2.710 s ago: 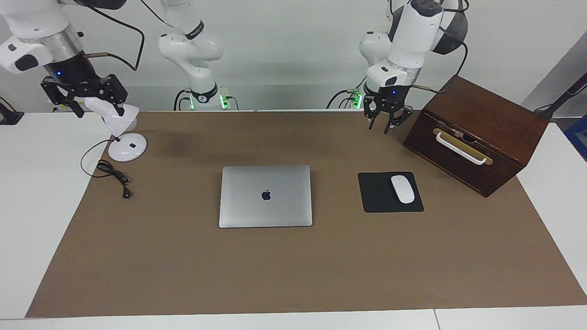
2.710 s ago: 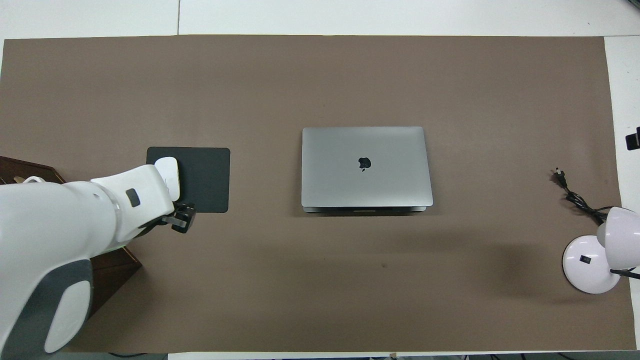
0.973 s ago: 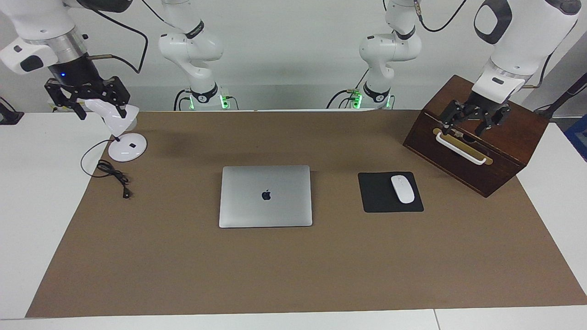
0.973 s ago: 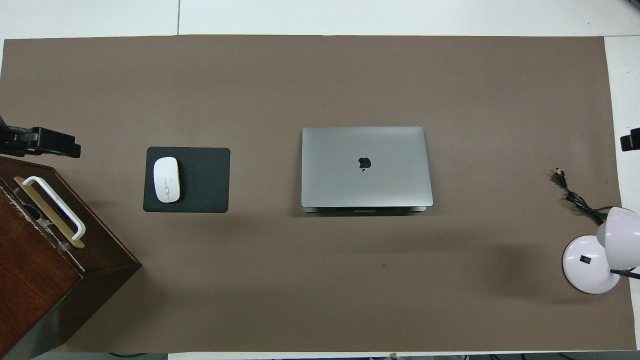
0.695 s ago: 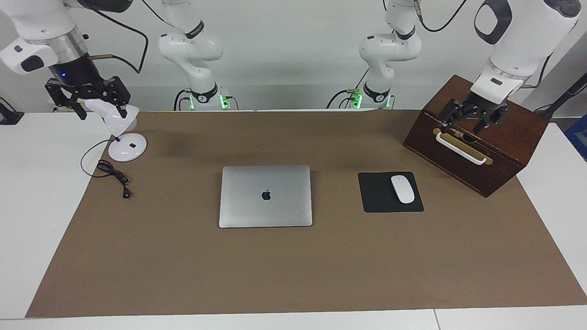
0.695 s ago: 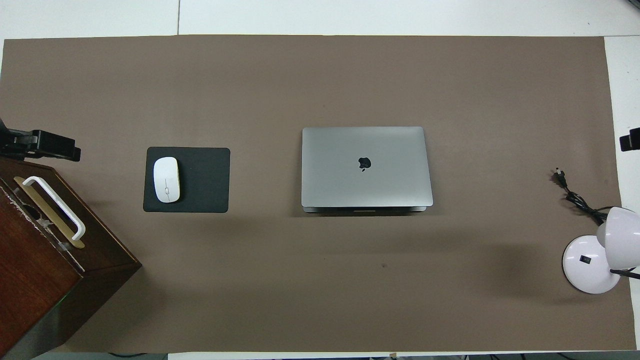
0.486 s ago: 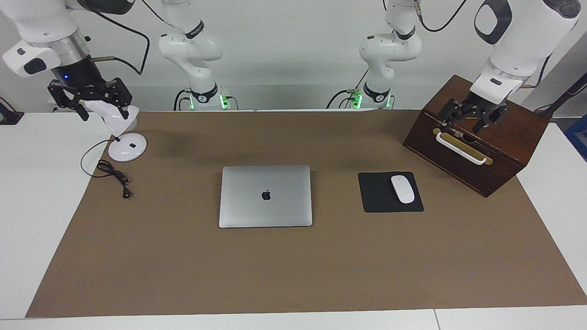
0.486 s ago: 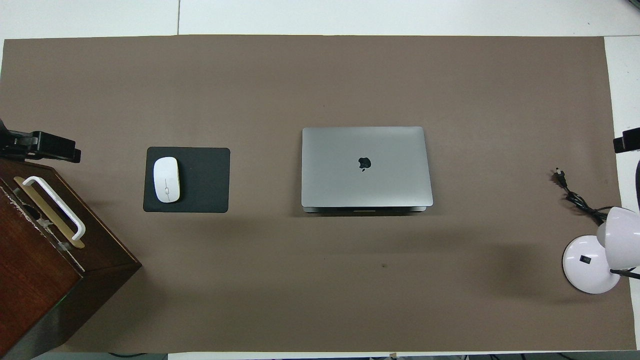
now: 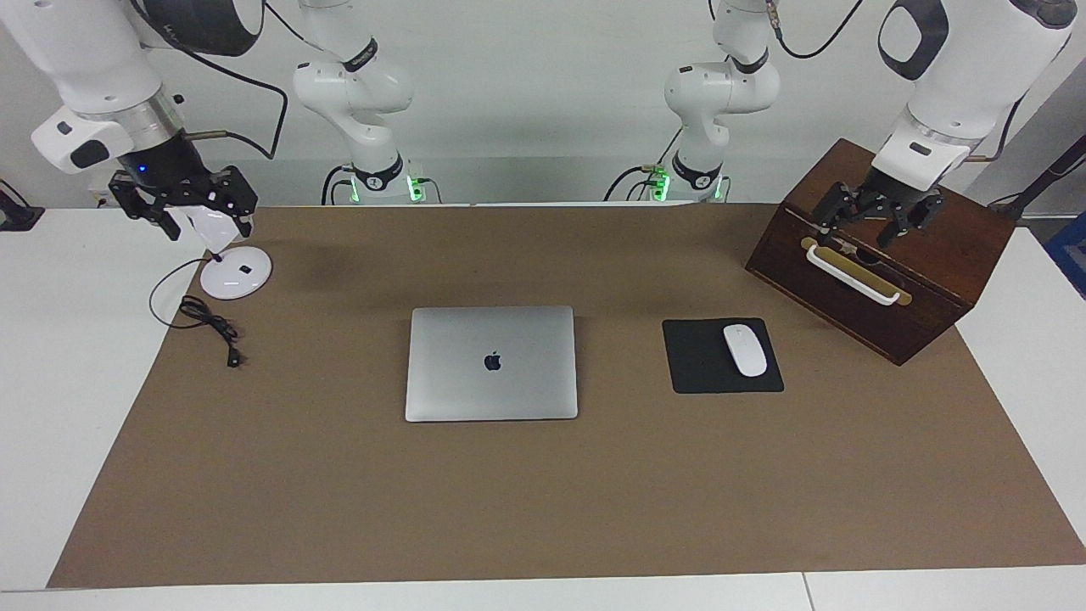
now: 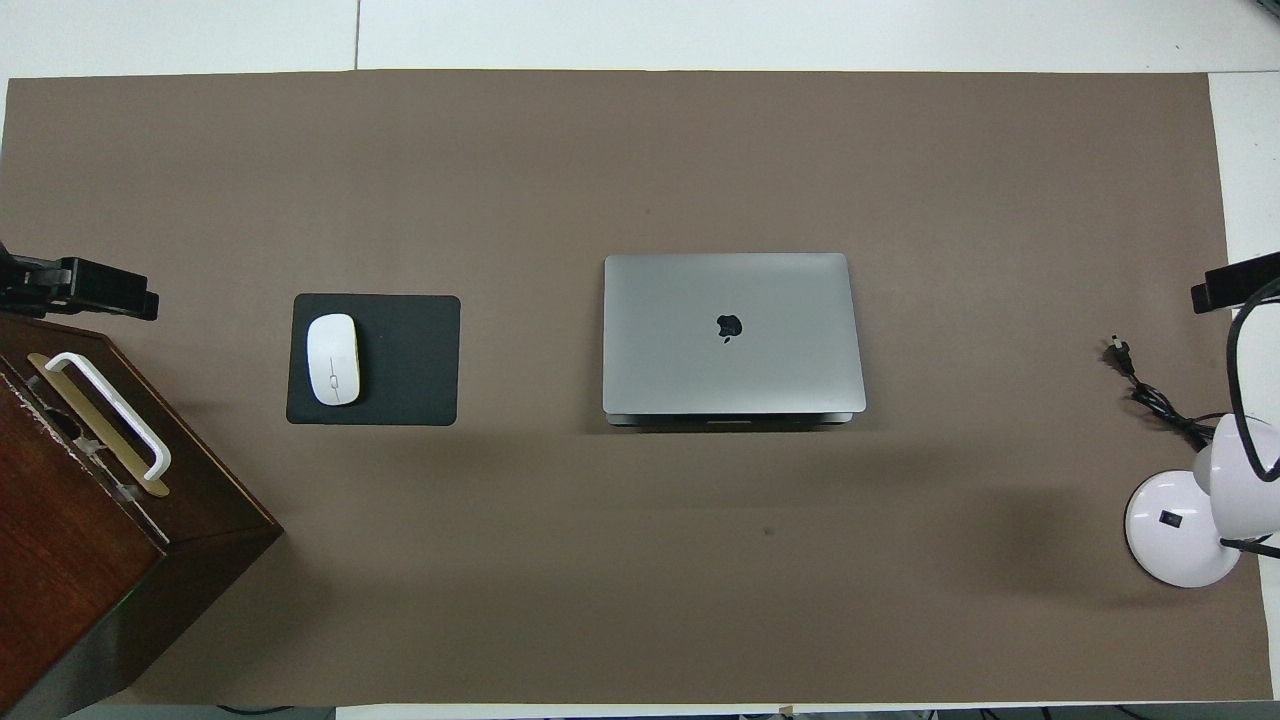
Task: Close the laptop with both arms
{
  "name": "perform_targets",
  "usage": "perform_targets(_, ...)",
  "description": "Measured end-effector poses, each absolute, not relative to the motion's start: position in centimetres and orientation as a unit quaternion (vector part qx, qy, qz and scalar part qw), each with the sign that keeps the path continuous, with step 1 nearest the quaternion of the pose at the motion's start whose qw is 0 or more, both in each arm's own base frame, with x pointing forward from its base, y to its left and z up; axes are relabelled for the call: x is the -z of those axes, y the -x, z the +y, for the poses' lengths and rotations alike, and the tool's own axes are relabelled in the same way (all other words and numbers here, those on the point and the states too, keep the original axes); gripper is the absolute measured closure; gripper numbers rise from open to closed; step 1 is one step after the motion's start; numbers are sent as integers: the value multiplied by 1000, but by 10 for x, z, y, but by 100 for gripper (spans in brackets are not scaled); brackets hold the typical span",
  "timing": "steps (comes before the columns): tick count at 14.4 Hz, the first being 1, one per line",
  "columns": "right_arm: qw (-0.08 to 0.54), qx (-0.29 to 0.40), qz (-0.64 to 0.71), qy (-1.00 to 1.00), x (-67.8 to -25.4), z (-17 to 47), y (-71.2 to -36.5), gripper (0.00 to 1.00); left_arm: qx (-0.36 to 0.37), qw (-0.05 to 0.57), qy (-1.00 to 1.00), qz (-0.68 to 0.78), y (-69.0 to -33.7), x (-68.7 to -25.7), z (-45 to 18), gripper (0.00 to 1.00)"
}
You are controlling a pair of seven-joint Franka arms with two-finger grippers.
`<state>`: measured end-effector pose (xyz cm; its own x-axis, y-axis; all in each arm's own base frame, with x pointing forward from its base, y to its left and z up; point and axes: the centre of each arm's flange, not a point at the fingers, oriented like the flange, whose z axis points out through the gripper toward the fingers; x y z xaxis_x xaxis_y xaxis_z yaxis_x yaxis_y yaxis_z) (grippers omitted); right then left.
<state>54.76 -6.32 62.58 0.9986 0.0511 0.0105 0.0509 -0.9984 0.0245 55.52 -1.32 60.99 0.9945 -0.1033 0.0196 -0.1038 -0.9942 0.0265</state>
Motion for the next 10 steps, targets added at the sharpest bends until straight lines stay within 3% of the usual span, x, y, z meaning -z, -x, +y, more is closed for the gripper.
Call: perform_targets(10,12,-3,27,-1000,-624,-60,-547,0,-9,12,-999,-52,-555,-610,-13,0)
